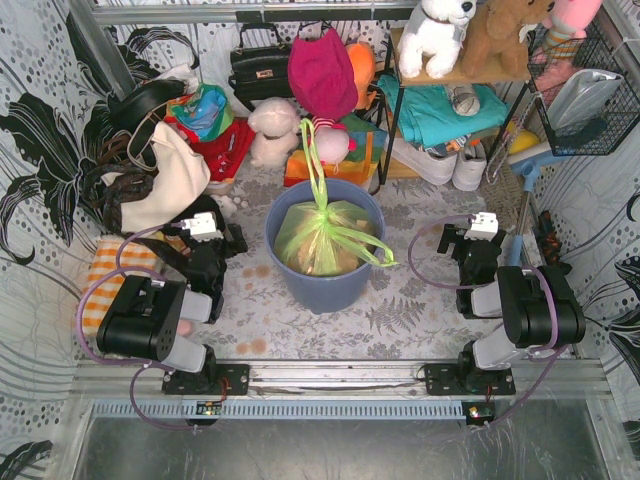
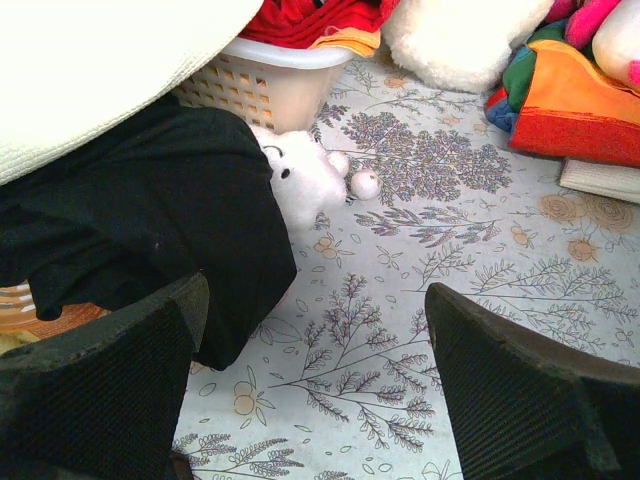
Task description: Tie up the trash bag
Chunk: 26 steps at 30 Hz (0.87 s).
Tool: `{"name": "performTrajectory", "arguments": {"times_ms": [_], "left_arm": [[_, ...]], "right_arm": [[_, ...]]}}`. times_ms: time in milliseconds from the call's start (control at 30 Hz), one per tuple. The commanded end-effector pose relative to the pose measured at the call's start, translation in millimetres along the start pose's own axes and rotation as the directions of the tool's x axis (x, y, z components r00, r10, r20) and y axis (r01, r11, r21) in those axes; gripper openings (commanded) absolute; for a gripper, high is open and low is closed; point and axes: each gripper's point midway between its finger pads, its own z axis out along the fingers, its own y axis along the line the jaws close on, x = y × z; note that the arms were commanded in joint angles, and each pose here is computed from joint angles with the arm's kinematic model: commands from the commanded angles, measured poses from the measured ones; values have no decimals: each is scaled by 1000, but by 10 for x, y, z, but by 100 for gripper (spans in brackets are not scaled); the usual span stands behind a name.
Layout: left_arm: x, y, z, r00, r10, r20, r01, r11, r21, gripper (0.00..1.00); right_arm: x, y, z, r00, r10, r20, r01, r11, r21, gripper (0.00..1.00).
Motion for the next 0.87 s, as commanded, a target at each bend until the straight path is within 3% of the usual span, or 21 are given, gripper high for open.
{"name": "performTrajectory", "arguments": {"times_ms": [0, 833], "left_arm": [[-142, -11, 49, 999, -13, 47, 13, 1000, 4, 98], [-143, -17, 53, 999, -14, 45, 13, 1000, 6, 98]], "right_arm": [[-65, 7, -6, 999, -4, 34, 4, 1000, -11, 97], [-67, 8, -5, 999, -3, 34, 4, 1000, -11, 97]]}}
